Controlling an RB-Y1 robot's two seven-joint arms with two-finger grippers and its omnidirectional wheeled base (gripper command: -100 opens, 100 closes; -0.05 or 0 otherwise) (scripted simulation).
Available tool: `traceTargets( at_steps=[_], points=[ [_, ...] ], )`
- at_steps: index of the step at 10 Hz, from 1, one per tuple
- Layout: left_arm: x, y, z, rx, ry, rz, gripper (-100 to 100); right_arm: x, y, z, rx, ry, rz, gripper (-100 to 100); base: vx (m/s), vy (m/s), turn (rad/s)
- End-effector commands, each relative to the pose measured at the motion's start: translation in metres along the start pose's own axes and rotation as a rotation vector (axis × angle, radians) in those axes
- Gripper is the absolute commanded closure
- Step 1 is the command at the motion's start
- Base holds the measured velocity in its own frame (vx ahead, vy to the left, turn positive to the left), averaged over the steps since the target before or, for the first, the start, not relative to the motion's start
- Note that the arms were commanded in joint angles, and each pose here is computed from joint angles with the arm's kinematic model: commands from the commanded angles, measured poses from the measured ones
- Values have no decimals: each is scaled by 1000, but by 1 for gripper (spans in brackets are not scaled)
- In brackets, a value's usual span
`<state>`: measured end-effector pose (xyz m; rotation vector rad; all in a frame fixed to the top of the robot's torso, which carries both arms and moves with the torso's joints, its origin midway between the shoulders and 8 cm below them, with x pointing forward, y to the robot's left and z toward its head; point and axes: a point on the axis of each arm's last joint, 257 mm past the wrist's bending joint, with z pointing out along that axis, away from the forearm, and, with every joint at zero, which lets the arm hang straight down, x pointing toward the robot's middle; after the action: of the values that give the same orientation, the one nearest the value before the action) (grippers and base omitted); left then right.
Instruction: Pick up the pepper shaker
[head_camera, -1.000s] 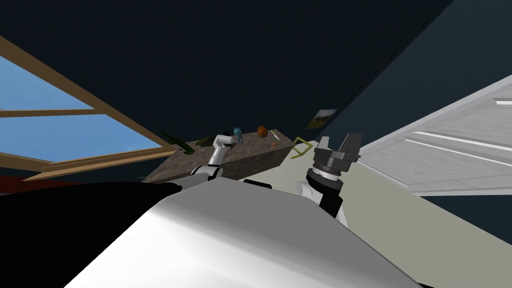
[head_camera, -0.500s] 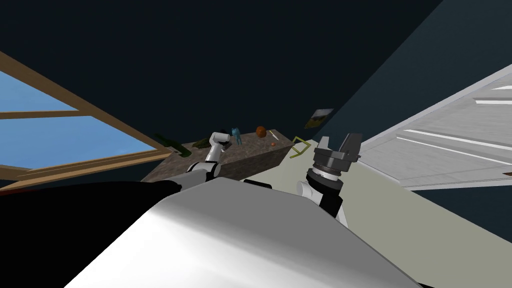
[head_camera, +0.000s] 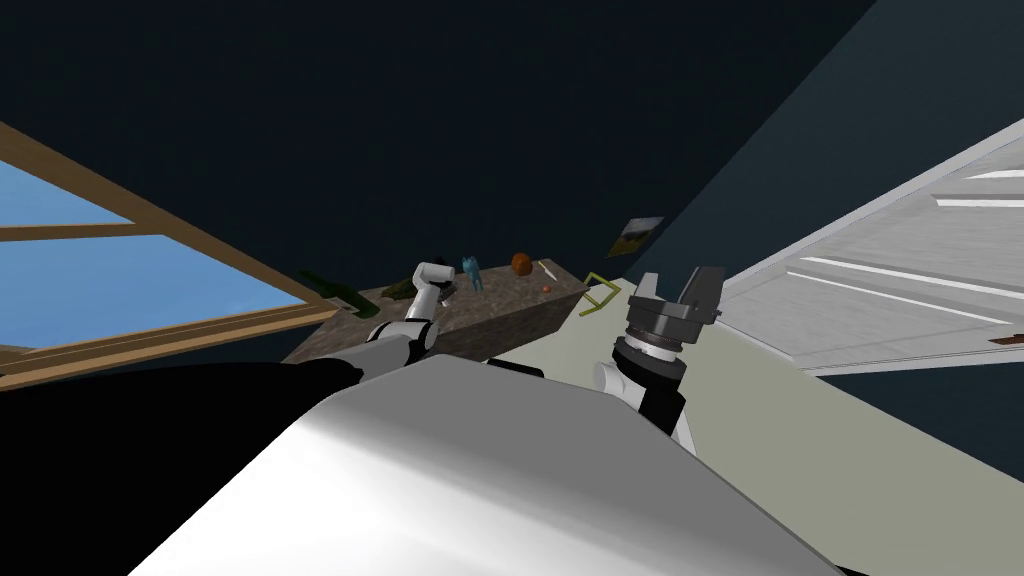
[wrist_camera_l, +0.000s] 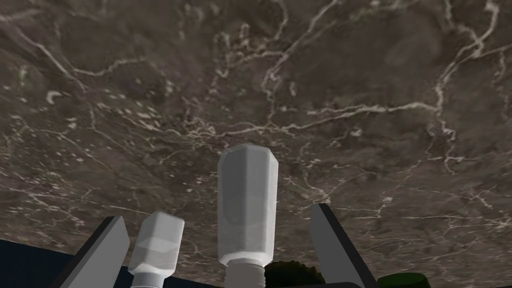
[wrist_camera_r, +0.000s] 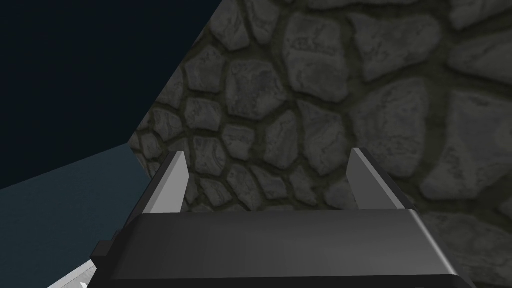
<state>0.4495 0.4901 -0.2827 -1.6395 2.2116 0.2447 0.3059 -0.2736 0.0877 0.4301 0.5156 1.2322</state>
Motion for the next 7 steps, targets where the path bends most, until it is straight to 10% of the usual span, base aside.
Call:
traceTargets(
  at_steps=[1, 2, 3, 4, 7],
  points=[
    [-13, 13, 1, -41, -10, -20, -100, 0, 0, 0, 0, 0, 0, 0, 46, 82, -12],
    [-8, 7, 2, -26, -5, -11, -100, 0, 0, 0, 0, 0, 0, 0, 24, 43, -6],
    [-9, 7, 3, -29, -6, -13, 0, 0, 0, 0, 0, 0, 0, 0, 4, 7, 0],
    [-16, 11, 8, -21, -1, 8, -100, 0, 0, 0, 0, 0, 0, 0, 52, -58, 154],
    [-24, 15, 13, -13, 3, 31, -100, 0, 0, 0, 0, 0, 0, 0, 86, -81, 115]
  ],
)
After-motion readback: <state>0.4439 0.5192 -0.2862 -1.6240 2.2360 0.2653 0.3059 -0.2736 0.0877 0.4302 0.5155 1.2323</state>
